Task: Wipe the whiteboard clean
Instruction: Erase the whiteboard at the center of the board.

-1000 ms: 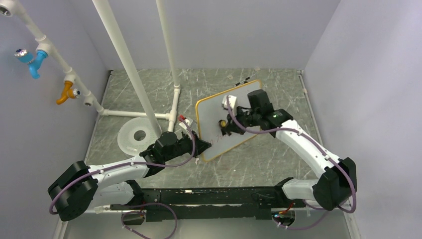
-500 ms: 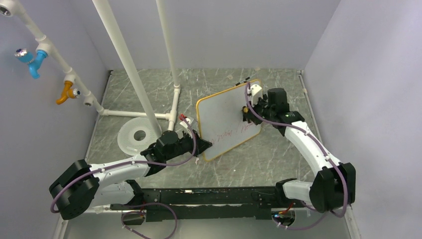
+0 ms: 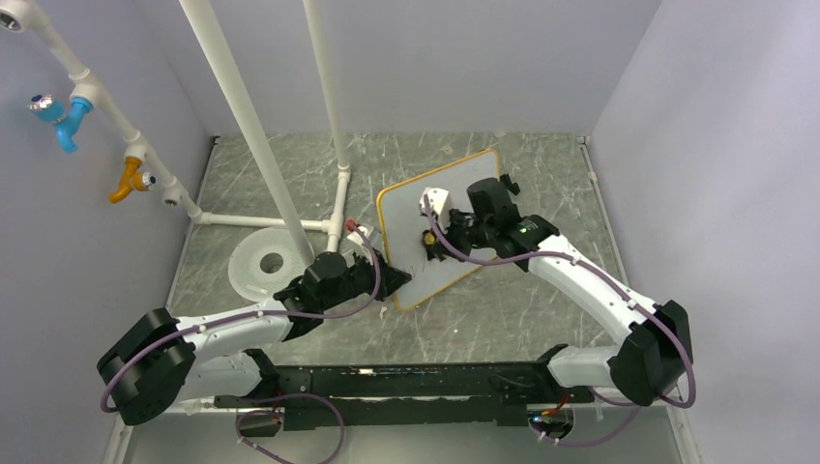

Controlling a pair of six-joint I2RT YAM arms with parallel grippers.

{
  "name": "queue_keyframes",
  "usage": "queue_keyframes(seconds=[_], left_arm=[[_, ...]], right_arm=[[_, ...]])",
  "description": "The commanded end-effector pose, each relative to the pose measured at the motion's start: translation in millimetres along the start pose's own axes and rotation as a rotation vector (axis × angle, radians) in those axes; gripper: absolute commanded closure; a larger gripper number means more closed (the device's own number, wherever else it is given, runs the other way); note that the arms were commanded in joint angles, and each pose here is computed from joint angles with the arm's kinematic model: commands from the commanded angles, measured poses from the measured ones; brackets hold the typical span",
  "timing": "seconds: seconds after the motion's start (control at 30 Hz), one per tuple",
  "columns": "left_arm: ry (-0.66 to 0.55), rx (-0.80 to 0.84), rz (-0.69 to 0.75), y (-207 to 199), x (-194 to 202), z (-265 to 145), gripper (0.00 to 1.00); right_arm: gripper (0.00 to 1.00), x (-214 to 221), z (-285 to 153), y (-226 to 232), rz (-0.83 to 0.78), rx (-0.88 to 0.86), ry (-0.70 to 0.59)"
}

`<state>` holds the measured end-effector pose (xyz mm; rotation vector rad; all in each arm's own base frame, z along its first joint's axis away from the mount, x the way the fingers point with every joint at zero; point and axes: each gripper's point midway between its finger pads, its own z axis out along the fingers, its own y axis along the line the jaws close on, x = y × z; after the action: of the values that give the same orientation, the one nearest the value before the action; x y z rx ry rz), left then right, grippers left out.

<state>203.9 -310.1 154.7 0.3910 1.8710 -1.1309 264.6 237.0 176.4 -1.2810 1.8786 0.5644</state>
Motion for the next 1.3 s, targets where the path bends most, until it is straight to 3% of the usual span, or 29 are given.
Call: queue_keyframes(seconds=[0.0,0.2,0.33,0.43,0.53,0.7,0.77,0.83,0.93,1.1,1.27], left_arm=[[-0.044,0.206,0.09,-50,-24,4,1.0],[-0.028,0.209,0.097,-50,-21,3,1.0],[-0.036,0.21,0.102,-50,-22,1,1.0],[-0.046,0.206,0.106,-50,-24,-2,1.0],[-0.048,0.203,0.113,-49,-24,-3,1.0],[-0.045,0.212,0.113,-50,-24,-1,1.0],[-0.043,0.218,0.11,-51,-24,-1,1.0],[-0.043,0.219,0.108,-52,-23,-1,1.0],[-0.042,0.222,0.106,-52,-23,-4,1.0],[-0.047,0.227,0.11,-54,-25,-6,1.0],[-0.053,0.234,0.112,-55,-26,-7,1.0]], right_arm=[[1.0,-45,2,11,-0.078,-0.072,-0.099],[1.0,-53,-41,-117,0.193,0.288,-0.209],[1.0,-20,-57,-167,0.265,0.416,-0.152],[1.0,10,-50,-169,0.29,0.392,-0.085],[1.0,19,-31,-130,0.254,0.223,-0.066],[1.0,-27,-12,-19,-0.016,-0.064,-0.144],[1.0,-45,-16,3,-0.064,-0.14,-0.182],[1.0,-56,-20,-4,-0.068,-0.115,-0.179],[1.0,-61,-35,-60,0.005,0.091,-0.196],[1.0,-19,-64,-154,0.232,0.383,-0.158],[1.0,16,-63,-172,0.287,0.443,-0.09]])
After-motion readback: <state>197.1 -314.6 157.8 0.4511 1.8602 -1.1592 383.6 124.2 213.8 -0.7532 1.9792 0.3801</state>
